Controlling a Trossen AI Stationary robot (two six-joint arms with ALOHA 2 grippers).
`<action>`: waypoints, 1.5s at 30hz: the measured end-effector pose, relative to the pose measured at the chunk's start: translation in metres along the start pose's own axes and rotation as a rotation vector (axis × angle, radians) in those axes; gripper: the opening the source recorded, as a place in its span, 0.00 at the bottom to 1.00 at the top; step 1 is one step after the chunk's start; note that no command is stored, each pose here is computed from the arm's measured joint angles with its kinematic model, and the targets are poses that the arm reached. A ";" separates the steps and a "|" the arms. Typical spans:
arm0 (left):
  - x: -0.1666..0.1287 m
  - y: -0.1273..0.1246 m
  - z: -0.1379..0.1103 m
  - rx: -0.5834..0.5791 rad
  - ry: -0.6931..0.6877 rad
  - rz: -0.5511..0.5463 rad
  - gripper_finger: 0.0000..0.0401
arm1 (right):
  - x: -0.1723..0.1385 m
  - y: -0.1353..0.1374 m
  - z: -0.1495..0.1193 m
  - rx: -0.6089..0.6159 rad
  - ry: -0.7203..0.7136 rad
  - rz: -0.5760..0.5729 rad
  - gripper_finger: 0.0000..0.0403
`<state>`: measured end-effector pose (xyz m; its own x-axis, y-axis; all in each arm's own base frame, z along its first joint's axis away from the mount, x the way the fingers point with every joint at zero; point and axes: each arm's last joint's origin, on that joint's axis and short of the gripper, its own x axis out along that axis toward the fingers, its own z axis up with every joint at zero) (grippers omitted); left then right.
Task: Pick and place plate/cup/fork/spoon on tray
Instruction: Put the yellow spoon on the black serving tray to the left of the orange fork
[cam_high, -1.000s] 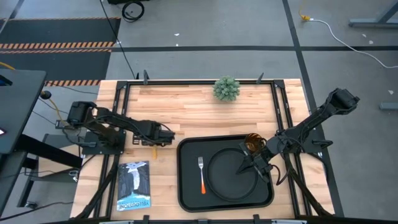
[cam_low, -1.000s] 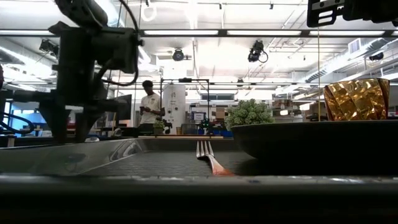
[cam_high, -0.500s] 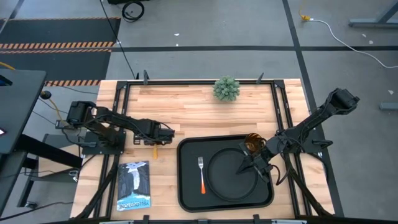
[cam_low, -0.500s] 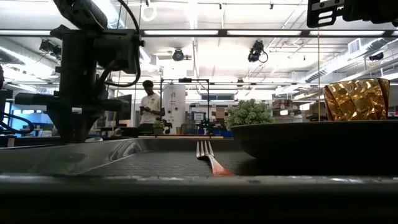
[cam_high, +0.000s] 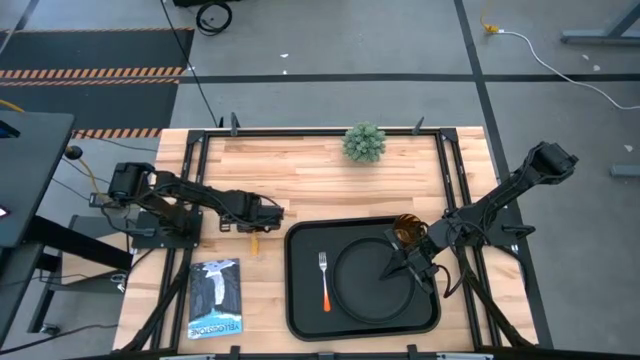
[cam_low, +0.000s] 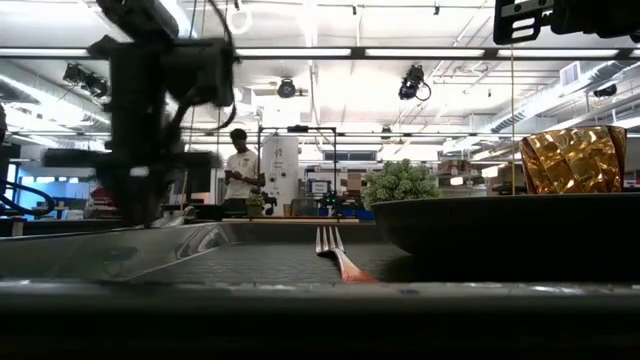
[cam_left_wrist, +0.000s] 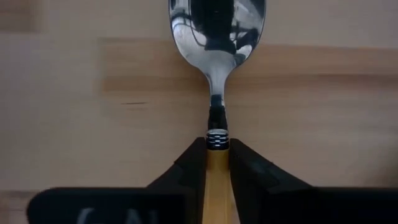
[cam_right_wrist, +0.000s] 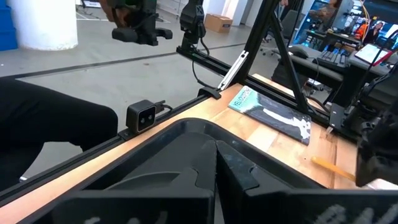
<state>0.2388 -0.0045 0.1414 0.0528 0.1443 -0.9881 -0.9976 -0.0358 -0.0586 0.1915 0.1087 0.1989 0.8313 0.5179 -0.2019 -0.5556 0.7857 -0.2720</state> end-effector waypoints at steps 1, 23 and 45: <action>-0.003 -0.003 0.001 0.003 -0.007 -0.022 0.14 | 0.000 0.000 0.000 0.000 0.000 0.000 0.03; -0.075 -0.067 -0.039 0.018 -0.099 -0.373 0.15 | 0.000 0.000 0.000 0.022 0.001 0.000 0.03; -0.086 -0.162 -0.127 0.135 -0.074 -0.441 0.14 | 0.000 0.000 -0.001 0.027 0.010 0.004 0.03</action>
<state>0.4017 -0.1367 0.2177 0.4752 0.1873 -0.8597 -0.8774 0.1737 -0.4471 0.1913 0.1087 0.1979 0.8290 0.5175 -0.2123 -0.5578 0.7927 -0.2460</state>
